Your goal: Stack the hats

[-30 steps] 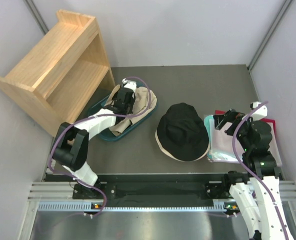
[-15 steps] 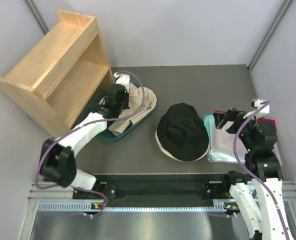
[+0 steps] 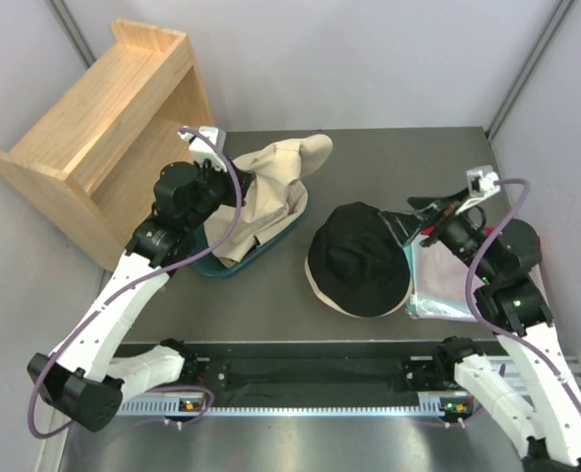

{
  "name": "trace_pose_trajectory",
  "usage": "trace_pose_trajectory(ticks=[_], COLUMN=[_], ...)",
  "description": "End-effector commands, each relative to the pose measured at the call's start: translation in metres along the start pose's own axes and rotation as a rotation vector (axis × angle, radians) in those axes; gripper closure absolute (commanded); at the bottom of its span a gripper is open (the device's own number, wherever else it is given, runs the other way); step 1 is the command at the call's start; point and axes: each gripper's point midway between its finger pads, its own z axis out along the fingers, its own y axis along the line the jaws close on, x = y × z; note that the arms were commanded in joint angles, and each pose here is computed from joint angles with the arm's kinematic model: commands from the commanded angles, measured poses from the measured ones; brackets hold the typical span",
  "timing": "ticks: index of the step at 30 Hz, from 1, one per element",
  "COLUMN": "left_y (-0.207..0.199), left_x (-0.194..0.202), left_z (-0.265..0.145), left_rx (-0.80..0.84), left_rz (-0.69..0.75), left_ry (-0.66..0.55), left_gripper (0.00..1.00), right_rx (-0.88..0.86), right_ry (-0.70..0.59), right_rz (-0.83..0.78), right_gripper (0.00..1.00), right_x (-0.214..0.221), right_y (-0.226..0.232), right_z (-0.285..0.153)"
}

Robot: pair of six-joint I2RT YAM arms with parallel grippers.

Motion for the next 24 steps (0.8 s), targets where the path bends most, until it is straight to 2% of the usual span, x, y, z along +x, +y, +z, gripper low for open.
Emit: trace_pose_trajectory(ticks=[1, 3, 9, 15, 24], left_y=[-0.05, -0.058, -0.081, -0.098, -0.103], left_x=[-0.037, -0.047, -0.066, -0.079, -0.083], left_z=[-0.032, -0.043, -0.072, -0.095, -0.106], left_rx=[0.234, 0.271, 0.384, 0.471, 0.498], left_rz=[-0.065, -0.087, -0.12, -0.131, -0.139], left_ry=[-0.059, -0.079, -0.112, -0.136, -0.141], left_gripper=[1.0, 1.0, 1.0, 1.0, 1.0], right_rx=[-0.183, -0.223, -0.261, -0.281, -0.33], right_ry=[-0.068, -0.021, -0.006, -0.042, -0.103], right_rz=[-0.014, -0.018, -0.069, -0.101, -0.149], right_gripper=[0.07, 0.07, 0.08, 0.06, 0.08], right_x=[-0.025, -0.009, 0.008, 0.003, -0.009], right_y=[0.06, 0.076, 0.1, 0.106, 0.117], right_z=[0.016, 0.03, 0.057, 0.069, 0.079])
